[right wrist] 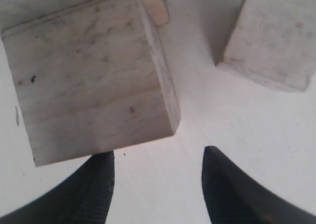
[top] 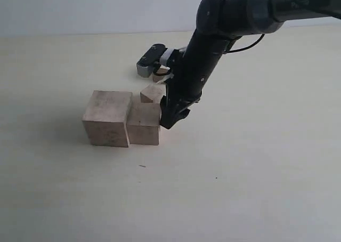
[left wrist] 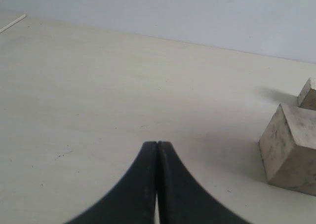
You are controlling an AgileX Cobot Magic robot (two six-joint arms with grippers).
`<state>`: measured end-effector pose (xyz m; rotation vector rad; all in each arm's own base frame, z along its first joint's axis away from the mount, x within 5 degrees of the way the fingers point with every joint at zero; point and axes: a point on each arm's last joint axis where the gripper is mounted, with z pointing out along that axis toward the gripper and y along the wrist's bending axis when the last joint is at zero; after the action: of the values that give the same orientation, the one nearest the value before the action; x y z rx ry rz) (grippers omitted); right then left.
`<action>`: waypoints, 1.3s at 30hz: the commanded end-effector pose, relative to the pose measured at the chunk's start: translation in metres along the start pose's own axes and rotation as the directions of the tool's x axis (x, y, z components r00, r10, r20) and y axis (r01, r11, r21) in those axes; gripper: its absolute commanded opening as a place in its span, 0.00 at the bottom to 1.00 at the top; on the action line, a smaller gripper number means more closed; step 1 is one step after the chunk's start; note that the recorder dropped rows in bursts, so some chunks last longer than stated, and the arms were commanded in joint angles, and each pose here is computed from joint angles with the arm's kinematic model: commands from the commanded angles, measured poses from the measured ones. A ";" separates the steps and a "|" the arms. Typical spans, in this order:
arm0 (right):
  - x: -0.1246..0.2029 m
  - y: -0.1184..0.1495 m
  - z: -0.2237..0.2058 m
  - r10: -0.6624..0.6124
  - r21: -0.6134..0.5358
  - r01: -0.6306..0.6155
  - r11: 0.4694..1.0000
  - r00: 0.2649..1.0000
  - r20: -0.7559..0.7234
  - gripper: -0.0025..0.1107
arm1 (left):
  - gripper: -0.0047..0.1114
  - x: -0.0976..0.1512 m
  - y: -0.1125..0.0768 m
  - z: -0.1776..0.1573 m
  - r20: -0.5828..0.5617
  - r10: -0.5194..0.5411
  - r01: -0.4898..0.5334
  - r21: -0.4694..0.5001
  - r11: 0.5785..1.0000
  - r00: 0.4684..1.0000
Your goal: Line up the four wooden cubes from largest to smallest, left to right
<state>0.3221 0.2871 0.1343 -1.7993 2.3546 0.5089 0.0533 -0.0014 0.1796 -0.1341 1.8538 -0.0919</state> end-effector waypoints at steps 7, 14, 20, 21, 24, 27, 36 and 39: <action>-0.004 0.000 0.001 -0.044 0.064 0.044 0.997 0.999 -0.003 0.48 | 0.04 -0.001 -0.001 0.000 0.008 0.000 0.000 0.009 1.000 1.000; -0.007 -0.002 0.001 -0.032 0.081 0.029 0.996 0.999 0.034 0.48 | 0.04 -0.001 -0.001 0.000 0.008 0.000 0.000 0.009 1.000 1.000; -0.010 -0.004 0.001 -0.024 0.101 0.018 0.995 0.998 0.065 0.48 | 0.04 -0.001 -0.001 0.000 0.008 0.000 0.000 0.009 1.000 1.000; -0.010 -0.004 0.001 -0.024 0.106 0.016 0.994 0.997 0.071 0.48 | 0.04 -0.001 -0.001 0.000 0.008 0.000 0.000 0.009 1.000 1.000; -0.011 -0.005 0.001 -0.023 0.111 0.014 0.994 0.997 0.077 0.48 | 0.04 -0.001 -0.001 0.000 0.008 0.000 0.000 0.009 1.000 1.000; -0.011 -0.005 0.001 -0.025 0.113 0.016 0.993 0.997 0.079 0.48 | 0.04 -0.001 -0.001 0.000 0.008 0.000 0.000 0.009 1.000 1.000; -0.010 -0.003 0.000 -0.024 0.098 0.018 0.995 0.998 0.064 0.48 | 0.04 -0.001 -0.001 0.000 0.008 0.000 0.000 0.009 1.000 1.000; -0.009 0.001 -0.007 -0.023 0.078 0.020 0.997 0.999 0.047 0.48 | 0.04 -0.001 -0.001 0.000 0.008 0.000 0.000 0.009 1.000 1.000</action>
<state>0.3278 0.2944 0.1343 -1.7574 2.2730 0.4219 0.0533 -0.0014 0.1796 -0.1341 1.8538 -0.0919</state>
